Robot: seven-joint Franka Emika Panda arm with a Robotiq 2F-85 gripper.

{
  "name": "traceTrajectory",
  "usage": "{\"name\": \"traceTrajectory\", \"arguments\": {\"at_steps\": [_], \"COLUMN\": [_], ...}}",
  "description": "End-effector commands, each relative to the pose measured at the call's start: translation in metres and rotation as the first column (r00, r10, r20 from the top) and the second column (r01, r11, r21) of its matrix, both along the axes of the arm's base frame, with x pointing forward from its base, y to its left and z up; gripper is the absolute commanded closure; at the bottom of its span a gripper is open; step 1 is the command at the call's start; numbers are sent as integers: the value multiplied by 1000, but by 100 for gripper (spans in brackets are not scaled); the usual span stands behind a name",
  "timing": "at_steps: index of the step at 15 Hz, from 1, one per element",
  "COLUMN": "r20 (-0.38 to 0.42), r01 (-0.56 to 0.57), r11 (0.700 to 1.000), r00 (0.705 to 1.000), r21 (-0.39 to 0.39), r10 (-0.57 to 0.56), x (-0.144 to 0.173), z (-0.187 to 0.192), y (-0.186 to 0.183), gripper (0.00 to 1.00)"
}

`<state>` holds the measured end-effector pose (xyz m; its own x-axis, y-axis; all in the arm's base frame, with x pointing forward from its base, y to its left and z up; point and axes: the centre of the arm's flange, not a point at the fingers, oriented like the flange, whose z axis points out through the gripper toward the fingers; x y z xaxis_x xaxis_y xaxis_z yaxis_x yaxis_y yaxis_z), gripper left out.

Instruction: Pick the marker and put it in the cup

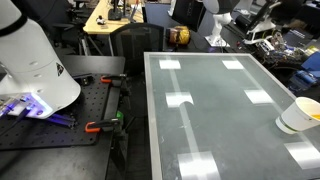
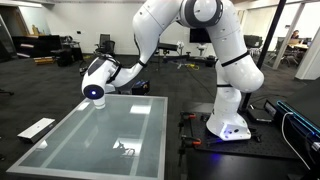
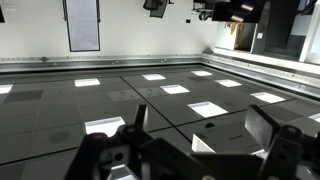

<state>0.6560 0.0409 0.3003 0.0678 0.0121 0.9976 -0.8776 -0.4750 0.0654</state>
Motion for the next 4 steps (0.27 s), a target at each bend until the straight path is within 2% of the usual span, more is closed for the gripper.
{"name": "traceTrajectory", "arguments": {"at_steps": [1, 4], "r20": [-1, -2], "r01": [0, 1], "r11": [1000, 1000], "r00": [1000, 1000], "r21": [0, 0], "r10": [0, -1], "x": [0, -1], "z": [0, -1], "y": [0, -1], "gripper": [0, 0]}}
